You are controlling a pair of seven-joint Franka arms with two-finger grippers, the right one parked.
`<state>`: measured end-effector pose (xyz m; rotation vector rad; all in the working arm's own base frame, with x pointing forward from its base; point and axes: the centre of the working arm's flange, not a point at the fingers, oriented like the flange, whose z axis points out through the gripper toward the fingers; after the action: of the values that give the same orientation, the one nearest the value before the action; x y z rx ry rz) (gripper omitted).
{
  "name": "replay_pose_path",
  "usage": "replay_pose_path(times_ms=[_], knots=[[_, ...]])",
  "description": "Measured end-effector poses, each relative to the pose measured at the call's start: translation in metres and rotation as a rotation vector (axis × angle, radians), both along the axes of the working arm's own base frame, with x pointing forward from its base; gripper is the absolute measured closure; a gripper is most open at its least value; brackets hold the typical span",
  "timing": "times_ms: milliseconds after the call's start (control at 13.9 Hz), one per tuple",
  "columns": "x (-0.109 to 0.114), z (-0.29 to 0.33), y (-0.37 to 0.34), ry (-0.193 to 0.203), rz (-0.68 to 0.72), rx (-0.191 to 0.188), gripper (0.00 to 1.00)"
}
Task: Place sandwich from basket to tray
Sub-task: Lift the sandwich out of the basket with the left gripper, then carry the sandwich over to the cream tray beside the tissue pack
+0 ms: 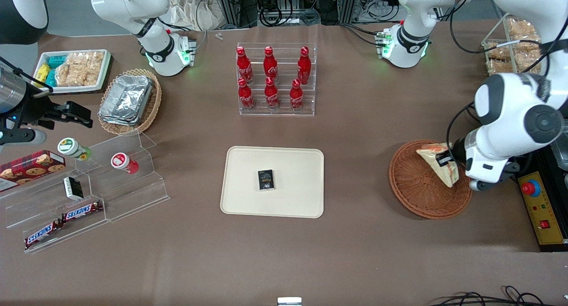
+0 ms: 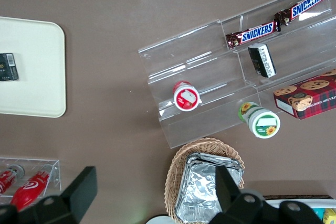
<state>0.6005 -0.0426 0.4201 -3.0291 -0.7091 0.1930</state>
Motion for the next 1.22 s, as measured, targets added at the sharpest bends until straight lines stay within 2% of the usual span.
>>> replay_pose_path(times_ms=[144,288,431,719,1007,1222], knots=[[0.006,0.042,-0.001,0.005,-0.025,-0.004,0.82],[0.006,0.068,-0.004,0.022,-0.060,-0.034,0.82],[0.004,0.079,-0.017,0.030,-0.103,-0.065,0.82],[-0.002,0.075,-0.075,0.039,-0.206,-0.095,0.82],[-0.012,0.069,-0.141,0.030,-0.320,-0.126,0.82],[-0.011,0.048,-0.189,-0.005,-0.396,-0.159,0.82]])
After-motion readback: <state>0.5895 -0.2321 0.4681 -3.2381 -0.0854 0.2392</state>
